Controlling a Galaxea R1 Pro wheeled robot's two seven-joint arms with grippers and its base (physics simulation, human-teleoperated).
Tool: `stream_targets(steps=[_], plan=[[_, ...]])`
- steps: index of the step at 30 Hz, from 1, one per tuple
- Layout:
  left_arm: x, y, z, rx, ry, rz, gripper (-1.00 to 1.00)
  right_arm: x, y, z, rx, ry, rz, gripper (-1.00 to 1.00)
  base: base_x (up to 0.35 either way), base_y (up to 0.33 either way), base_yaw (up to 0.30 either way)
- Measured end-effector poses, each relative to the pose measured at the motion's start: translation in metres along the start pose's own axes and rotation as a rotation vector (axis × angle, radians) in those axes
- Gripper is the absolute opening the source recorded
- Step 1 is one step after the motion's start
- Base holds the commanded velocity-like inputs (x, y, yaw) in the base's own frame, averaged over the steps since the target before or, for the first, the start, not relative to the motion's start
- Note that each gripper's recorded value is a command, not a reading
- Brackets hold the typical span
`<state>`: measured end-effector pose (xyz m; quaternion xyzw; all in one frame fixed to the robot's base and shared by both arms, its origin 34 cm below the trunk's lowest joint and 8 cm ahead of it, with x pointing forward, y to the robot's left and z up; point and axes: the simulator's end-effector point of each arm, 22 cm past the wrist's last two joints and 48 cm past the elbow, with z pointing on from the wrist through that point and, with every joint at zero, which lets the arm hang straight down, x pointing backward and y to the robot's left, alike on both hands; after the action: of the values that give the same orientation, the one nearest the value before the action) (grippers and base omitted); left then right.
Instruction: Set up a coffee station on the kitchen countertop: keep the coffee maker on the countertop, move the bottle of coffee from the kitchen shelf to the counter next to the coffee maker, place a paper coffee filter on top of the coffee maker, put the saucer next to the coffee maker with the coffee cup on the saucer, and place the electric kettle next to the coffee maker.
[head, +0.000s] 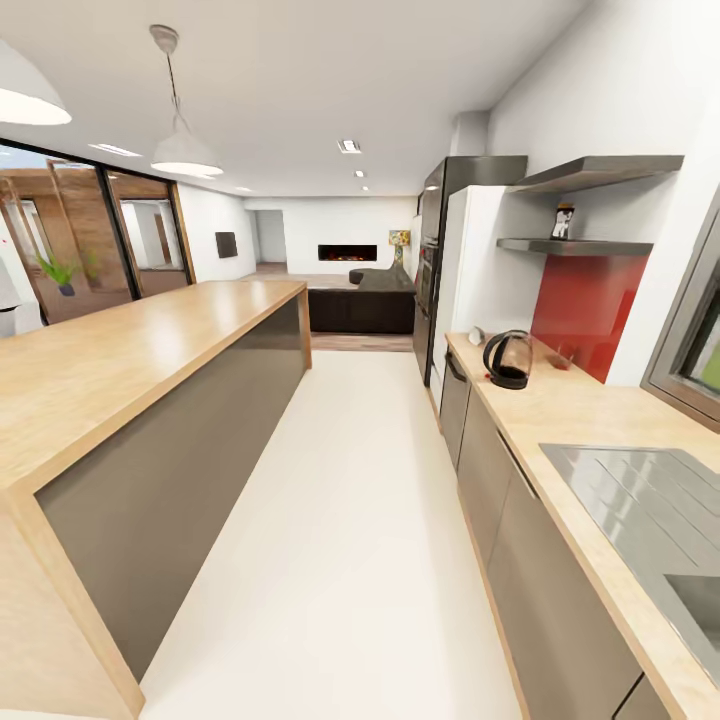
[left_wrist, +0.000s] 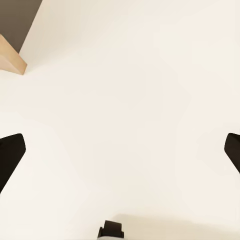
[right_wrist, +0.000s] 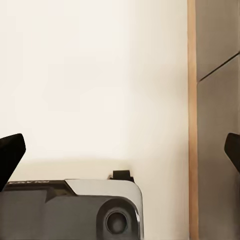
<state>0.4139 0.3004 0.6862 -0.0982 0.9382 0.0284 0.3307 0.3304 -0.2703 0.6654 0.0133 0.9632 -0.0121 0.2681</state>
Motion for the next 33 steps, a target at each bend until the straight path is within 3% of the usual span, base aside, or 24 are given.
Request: stream_targets(steps=[29,33], plan=[[-0.0005,-0.0004,-0.0030,0.001,-0.001,0.001,1.00,0.0002,-0.0001,-0.0030,0.000,0.000,0.001,1.00,0.000,0.000,0.000],[0.0003,-0.0039,-0.0034,0.018,-0.002,0.022,1.00,0.0002,-0.0003,-0.0031,0.001,0.000,0.000,1.00,0.035,0.000,0.000]])
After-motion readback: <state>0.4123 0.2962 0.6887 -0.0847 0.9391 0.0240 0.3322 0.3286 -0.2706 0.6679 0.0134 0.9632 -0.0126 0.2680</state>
